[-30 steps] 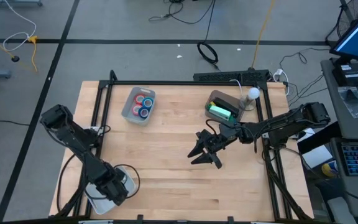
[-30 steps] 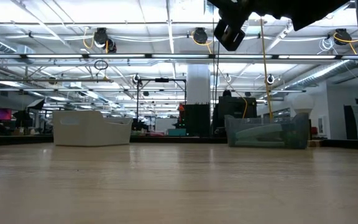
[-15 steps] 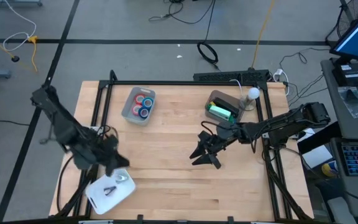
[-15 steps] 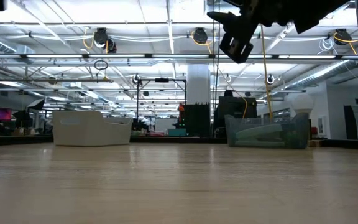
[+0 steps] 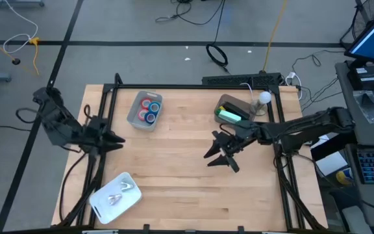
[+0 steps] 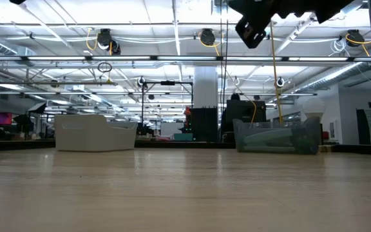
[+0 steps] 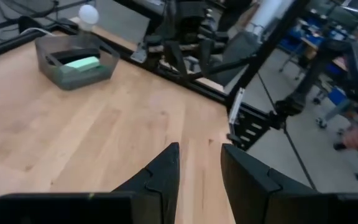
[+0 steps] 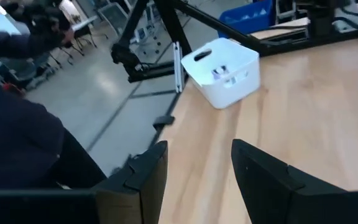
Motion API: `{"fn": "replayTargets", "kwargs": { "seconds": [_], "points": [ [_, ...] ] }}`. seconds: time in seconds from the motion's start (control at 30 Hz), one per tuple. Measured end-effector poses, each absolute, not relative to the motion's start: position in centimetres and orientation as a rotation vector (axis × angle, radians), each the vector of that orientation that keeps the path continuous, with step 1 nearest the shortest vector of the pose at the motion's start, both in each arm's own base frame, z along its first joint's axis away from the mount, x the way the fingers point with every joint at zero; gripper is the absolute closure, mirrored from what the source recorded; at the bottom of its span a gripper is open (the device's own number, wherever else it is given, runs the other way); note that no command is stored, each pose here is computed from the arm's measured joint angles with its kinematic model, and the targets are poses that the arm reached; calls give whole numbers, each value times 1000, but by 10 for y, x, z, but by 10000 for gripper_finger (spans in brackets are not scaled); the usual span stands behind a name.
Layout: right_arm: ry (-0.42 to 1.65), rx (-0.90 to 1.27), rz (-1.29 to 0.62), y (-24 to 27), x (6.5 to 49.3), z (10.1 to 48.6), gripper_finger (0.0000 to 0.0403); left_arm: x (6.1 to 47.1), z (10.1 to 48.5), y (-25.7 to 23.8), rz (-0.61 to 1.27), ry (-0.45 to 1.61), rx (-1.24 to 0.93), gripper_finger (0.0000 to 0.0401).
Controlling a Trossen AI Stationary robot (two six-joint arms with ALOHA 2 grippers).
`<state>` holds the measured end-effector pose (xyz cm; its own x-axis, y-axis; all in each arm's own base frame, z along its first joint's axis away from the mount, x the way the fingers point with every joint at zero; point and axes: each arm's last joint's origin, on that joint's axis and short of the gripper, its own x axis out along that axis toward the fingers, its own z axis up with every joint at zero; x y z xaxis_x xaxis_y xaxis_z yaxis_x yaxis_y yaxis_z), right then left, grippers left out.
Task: Pick and place Stapler, Stapler remover, tape
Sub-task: Return to Home Position
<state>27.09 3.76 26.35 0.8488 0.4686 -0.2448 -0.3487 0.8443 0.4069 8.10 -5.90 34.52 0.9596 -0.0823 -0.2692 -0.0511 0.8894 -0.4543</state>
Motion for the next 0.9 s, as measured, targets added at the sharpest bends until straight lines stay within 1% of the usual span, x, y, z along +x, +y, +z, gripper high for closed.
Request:
{"fn": "replayTargets", "kwargs": {
  "seconds": [0.1, 0.23, 0.43, 0.6, 0.73, 0.9],
  "points": [
    [372, 324, 427, 36, 261, 268, 232, 77, 344, -55, -36, 296, -455, 283],
    [357, 279, 423, 34, 249, 272, 232, 79, 326, -58, -25, 314, -439, 283],
    [273, 306, 430, 32, 224, 258, 232, 91, 290, -68, -61, 225, -458, 283],
    [228, 364, 412, 27, 198, 242, 232, 94, 269, -60, -16, 182, -471, 283],
    [185, 373, 346, 19, 178, 233, 232, 89, 267, -46, 20, 156, -430, 283],
    [130, 379, 309, 11, 157, 222, 232, 70, 271, -26, 48, 75, -409, 283]
  ]
}}
